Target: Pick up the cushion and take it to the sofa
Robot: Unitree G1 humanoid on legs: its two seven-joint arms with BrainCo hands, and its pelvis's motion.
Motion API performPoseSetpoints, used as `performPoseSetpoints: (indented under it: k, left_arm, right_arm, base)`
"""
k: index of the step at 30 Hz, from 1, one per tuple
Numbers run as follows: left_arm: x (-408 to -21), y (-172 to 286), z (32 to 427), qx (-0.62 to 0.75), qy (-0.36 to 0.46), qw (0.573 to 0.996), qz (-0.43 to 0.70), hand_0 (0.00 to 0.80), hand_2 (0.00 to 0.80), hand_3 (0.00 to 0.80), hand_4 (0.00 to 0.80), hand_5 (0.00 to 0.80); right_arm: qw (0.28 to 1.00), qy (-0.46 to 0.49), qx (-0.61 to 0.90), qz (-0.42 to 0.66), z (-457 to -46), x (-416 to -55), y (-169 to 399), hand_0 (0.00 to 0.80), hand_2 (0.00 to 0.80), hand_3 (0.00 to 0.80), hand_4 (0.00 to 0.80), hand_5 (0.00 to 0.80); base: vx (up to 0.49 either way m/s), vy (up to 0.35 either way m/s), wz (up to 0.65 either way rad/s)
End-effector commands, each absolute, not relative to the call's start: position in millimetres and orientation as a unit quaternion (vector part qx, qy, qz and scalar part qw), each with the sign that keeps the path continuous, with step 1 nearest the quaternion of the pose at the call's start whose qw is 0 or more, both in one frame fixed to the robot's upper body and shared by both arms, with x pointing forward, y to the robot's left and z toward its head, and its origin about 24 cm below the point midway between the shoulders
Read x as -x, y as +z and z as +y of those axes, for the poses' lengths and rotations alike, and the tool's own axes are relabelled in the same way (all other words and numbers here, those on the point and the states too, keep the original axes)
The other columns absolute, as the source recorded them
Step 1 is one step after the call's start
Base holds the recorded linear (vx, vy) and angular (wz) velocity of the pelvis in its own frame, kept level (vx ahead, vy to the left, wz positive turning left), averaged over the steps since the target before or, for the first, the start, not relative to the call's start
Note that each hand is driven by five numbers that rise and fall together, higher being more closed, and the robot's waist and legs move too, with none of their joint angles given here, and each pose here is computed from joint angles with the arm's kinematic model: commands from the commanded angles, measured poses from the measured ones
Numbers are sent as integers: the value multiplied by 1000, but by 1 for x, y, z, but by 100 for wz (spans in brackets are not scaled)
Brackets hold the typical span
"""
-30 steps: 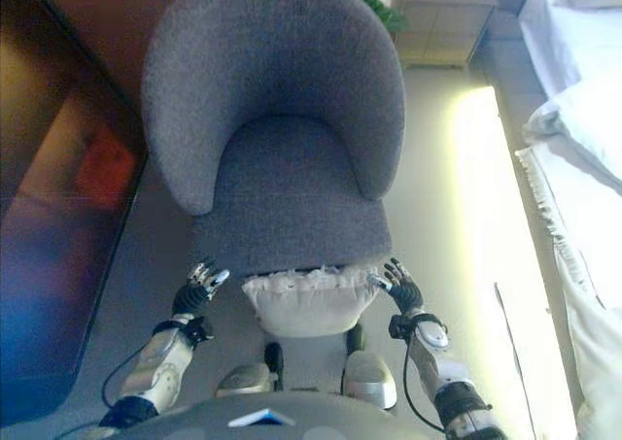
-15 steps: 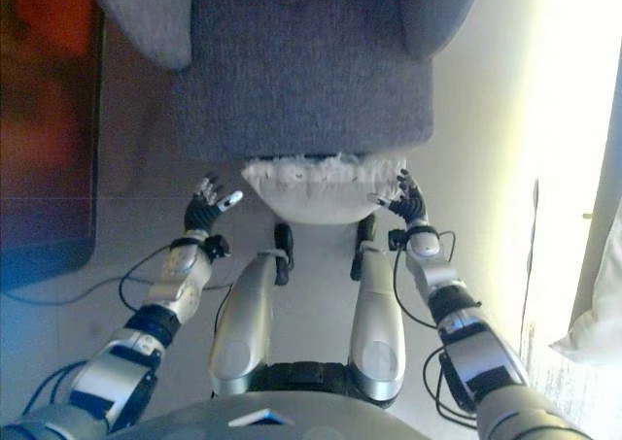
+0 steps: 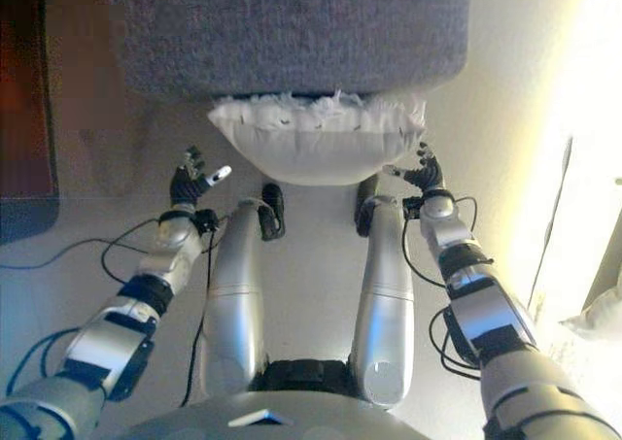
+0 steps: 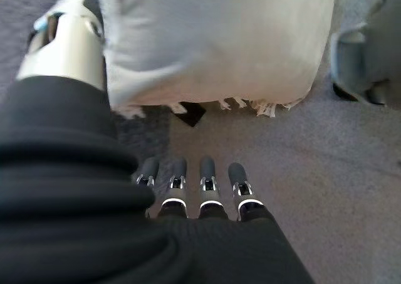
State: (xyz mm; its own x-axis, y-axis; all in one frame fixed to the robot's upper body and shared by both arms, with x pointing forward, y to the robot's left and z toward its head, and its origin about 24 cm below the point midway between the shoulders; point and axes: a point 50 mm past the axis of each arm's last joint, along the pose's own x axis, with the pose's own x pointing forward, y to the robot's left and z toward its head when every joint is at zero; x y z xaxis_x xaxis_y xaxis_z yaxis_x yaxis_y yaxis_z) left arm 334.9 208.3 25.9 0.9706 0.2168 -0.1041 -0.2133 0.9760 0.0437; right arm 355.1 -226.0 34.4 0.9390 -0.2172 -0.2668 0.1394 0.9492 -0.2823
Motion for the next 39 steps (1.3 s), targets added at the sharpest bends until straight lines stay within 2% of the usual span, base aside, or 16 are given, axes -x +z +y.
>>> performPoseSetpoints:
  k: [1,7,14,23,31,39]
  left_arm:
    - [-335,23,199,3,96,994,59,0,0,0,0,0]
    - [-340,26,199,14,90,993,69,0,0,0,0,0]
    - [-346,33,191,20,61,995,75,0,0,0,0,0]
    - [-359,48,212,17,107,990,85,0,0,0,0,0]
    - [-368,65,215,18,123,990,65,0,0,0,0,0]
    - [-373,67,226,13,153,983,100,0,0,0,0,0]
  right_arm:
    - [974,-124,106,155,-237,-350,31,0,0,0,0,0]
    - [972,-166,63,153,-240,-351,33,0,0,0,0,0]
    - [984,-113,47,130,-230,-355,41,0,0,0,0,0]
    - [996,-34,62,58,-216,-378,86,0,0,0,0,0]
    - [995,-35,87,29,-213,-391,114,0,0,0,0,0]
    - [996,-51,73,30,-215,-398,126,0,0,0,0,0]
  base:
    - [0,0,0]
    - [5,0,-1]
    - [13,0,-2]
    - [2,0,1]
    - [8,-3,1]
    - [36,-7,0]
